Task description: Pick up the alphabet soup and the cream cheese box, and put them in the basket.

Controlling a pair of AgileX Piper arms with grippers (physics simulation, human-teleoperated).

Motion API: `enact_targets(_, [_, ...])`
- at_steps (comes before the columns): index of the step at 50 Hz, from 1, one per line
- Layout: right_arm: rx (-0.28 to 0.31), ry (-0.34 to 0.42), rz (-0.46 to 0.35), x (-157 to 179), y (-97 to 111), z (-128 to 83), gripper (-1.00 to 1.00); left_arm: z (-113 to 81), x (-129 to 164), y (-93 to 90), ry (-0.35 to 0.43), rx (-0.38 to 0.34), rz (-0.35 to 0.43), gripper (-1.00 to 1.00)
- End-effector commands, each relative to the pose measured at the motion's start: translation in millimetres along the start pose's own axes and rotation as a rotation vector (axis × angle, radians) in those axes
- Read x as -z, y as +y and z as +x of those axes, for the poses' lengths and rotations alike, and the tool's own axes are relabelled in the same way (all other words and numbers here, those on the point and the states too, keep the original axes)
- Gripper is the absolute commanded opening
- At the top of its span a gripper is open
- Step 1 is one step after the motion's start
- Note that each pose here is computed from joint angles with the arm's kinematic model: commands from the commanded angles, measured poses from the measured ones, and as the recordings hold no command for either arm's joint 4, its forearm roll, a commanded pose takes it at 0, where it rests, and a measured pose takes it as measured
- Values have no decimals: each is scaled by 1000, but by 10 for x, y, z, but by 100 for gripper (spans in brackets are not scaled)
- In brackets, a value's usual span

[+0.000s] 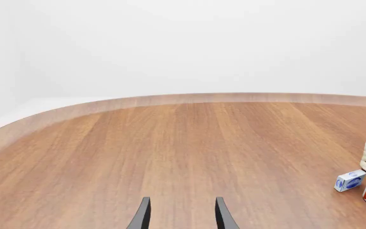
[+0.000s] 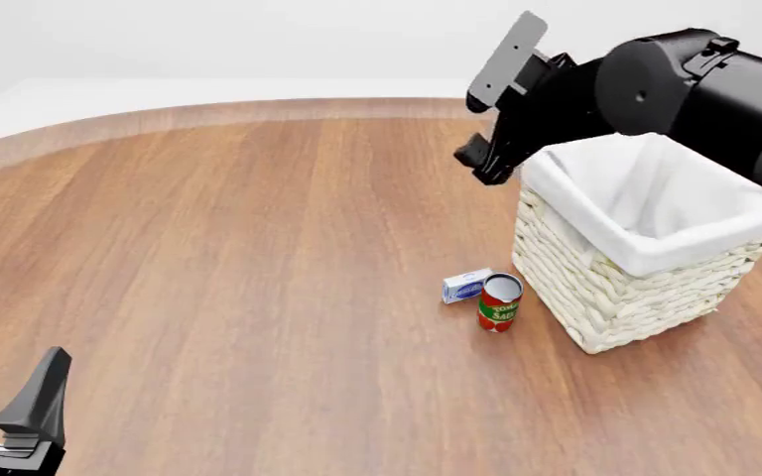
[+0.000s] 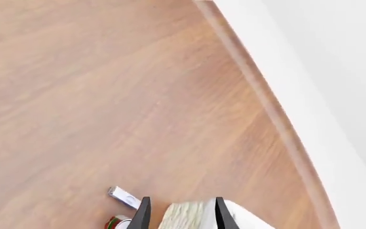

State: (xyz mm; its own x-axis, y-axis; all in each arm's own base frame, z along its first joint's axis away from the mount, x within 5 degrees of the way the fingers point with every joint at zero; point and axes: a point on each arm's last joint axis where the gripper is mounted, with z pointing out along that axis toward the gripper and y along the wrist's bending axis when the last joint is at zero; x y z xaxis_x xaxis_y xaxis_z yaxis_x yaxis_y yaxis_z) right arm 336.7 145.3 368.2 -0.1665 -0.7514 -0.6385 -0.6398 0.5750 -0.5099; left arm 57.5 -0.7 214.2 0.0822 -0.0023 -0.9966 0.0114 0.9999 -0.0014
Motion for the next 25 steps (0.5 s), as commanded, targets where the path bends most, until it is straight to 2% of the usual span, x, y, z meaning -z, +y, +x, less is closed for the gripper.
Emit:
enact_targets(1, [87,37,-80,-33,82,-178,100,0,1,0,0,0,0,100])
enact_targets(5, [114,49,-126,-74,174,-277,100,0,0,0,0,0,0,100])
enact_targets(9, [171,89,-161,-218,162,-291,100,0,0,0,0,0,1,100])
enact_targets(14, [201,99,-172,-296,90,-390,100,1,0,0,0,0,1,100])
enact_targets(21, [248,126,-208,-432,98,-432,100,0,0,0,0,0,1,100])
enact_targets(25, [281,159,-246,-521,153,-380,100,0,0,0,0,0,1,100])
